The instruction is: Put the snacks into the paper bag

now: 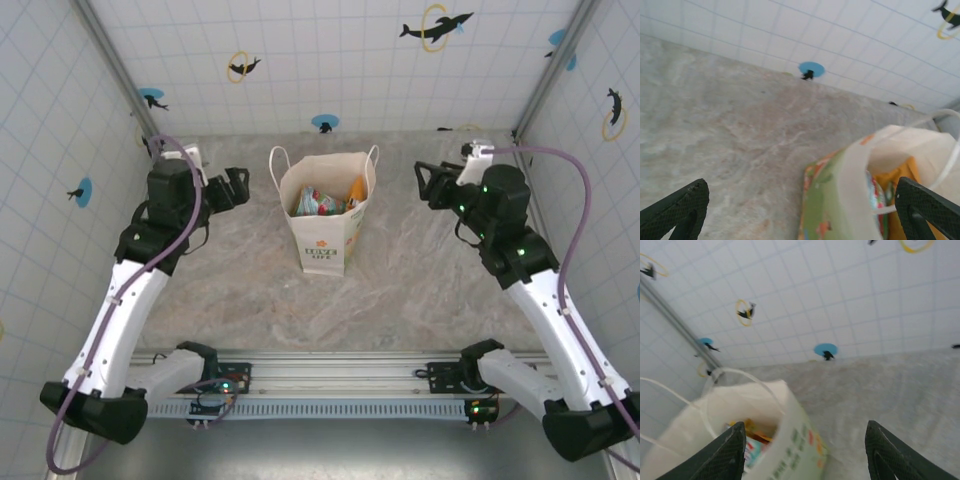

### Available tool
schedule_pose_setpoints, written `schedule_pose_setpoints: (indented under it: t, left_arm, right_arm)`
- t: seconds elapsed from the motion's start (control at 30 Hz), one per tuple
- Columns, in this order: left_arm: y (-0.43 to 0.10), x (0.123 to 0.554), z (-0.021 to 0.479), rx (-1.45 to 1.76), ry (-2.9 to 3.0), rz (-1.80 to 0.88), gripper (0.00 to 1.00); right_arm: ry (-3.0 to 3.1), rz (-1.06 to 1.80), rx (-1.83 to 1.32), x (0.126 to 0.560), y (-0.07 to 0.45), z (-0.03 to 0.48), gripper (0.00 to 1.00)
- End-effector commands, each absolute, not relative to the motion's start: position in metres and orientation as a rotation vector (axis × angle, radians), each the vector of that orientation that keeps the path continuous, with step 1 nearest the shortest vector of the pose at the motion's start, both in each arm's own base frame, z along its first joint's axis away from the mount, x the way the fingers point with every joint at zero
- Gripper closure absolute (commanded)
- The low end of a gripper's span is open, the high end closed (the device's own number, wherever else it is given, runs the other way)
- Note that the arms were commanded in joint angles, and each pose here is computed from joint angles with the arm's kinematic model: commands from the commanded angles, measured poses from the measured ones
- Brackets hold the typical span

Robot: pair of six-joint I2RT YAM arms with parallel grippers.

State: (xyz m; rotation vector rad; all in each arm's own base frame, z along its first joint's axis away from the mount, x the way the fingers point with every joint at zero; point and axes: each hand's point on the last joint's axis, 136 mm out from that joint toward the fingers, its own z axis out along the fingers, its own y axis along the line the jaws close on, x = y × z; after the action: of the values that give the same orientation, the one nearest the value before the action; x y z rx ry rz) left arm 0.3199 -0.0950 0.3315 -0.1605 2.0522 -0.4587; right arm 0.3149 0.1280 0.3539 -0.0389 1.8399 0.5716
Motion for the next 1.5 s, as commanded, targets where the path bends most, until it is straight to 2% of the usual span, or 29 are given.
schedule_pose_setpoints:
  t: [0.0,0.03,0.07,0.1,0.2,0.43,0.67,0.83,1.07,1.2,1.23,1.3,1.47]
  left_arm:
    - [-0.062,0.325,0.329,-0.245,1.963,-0.327,0.02]
    - [-0.054,0.327,0.323,-0.268,1.942,-0.287,0.03]
    - [-0.044,0.328,0.317,-0.294,1.912,-0.239,0.02]
    - [-0.034,0.329,0.307,-0.312,1.881,-0.183,0.02]
    - [-0.013,0.33,0.282,-0.351,1.771,-0.068,0.02]
    - [0.014,0.322,0.18,-0.253,1.744,0.236,0.02]
    - [0.031,0.288,0.118,-0.223,1.712,0.286,0.02]
    - [0.031,0.283,0.092,-0.191,1.746,0.237,0.02]
    - [0.025,0.28,0.096,-0.16,1.689,0.155,0.02]
    - [0.039,0.303,0.068,-0.25,1.823,0.208,0.02]
    - [0.039,0.305,0.066,-0.252,1.834,0.151,0.02]
    - [0.041,0.303,0.064,-0.271,1.84,0.127,0.02]
    - [0.04,0.305,0.065,-0.26,1.836,0.135,0.02]
  right_arm:
    - [1.948,0.454,-0.004,0.315,0.103,0.299,0.33]
    - [1.966,0.43,0.01,0.316,0.095,0.285,0.29]
    - [1.975,0.408,0.027,0.317,0.088,0.271,0.07]
    - [1.977,0.392,0.04,0.318,0.081,0.258,0.01]
    - [1.968,0.354,0.076,0.32,0.064,0.222,0.01]
    - [1.938,0.165,0.129,0.315,0.024,0.134,0.01]
    - [1.916,0.083,0.12,0.297,0.006,0.085,0.01]
    - [1.861,0.065,0.132,0.29,-0.002,0.078,0.01]
    - [1.786,0.032,0.106,0.286,-0.005,0.081,0.01]
    - [1.801,0.049,0.095,0.293,-0.003,0.072,0.0]
    - [1.783,0.071,0.083,0.296,0.001,0.076,0.0]
    - [1.899,0.06,0.082,0.304,0.0,0.055,0.0]
    - [1.927,0.058,0.066,0.311,0.003,0.05,0.0]
